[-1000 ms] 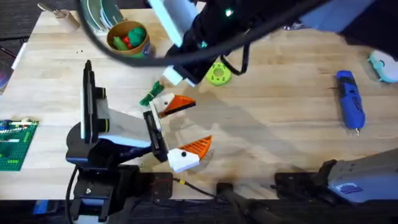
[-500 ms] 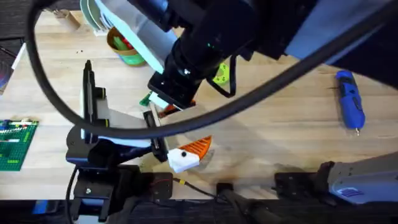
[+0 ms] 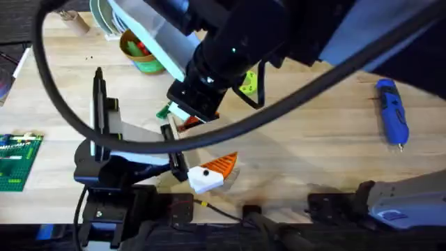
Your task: Pick up the gripper from the table and insert it into the empty holder that is missing its gripper. Then pick up a screw, insert it into the mounting hole, and use the screwdriver to tighten it. Finally, clean up the table by picking up the vegetable and placing it into the bucket.
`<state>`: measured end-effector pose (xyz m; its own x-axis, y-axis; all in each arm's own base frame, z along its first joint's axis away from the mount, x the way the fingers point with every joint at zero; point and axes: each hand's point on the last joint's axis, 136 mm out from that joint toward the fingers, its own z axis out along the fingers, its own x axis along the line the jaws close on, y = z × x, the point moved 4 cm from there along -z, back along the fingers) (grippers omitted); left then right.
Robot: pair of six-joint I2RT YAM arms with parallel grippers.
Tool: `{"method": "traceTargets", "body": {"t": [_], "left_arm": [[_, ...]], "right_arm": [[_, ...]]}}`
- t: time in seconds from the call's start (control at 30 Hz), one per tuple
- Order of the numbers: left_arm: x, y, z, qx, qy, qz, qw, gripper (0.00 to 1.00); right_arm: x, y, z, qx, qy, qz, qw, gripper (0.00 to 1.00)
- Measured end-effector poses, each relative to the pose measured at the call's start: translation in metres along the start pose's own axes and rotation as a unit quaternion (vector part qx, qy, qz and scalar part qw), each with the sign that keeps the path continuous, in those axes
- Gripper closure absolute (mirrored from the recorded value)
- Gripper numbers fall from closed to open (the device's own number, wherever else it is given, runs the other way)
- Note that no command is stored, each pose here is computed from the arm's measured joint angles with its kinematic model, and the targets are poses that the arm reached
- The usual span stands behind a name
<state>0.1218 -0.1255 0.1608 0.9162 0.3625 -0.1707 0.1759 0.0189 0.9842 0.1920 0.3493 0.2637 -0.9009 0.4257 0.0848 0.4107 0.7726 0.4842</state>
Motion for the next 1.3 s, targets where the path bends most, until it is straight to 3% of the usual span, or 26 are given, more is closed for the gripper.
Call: {"method": "traceTargets", "body": {"t": [0.63,0.9,1.0,1.07,1.13,1.3], "left_arm": [[0.000,0.000,0.000,0.000,-0.001,-0.001,1.000,0.008],[0.000,0.000,0.000,0.000,-0.002,-0.001,1.000,0.007],[0.000,0.000,0.000,0.000,-0.002,-0.001,1.000,0.007],[0.000,0.000,0.000,0.000,-0.002,-0.001,1.000,0.008],[0.000,0.000,0.000,0.000,-0.002,-0.001,1.000,0.008],[0.000,0.000,0.000,0.000,-0.002,-0.001,1.000,0.009]], "right_arm": [[-0.002,-0.001,0.019,0.021,0.001,0.003,1.000,0.985],[-0.004,-0.002,0.019,0.023,0.000,0.009,1.000,0.524],[-0.010,-0.002,0.018,0.022,-0.003,0.017,1.000,0.269],[-0.018,-0.002,0.017,0.021,-0.008,0.026,0.999,0.157],[-0.029,0.001,0.015,0.012,-0.015,0.038,0.999,0.106],[-0.067,0.019,0.001,-0.042,-0.041,0.070,0.996,0.099]]}}
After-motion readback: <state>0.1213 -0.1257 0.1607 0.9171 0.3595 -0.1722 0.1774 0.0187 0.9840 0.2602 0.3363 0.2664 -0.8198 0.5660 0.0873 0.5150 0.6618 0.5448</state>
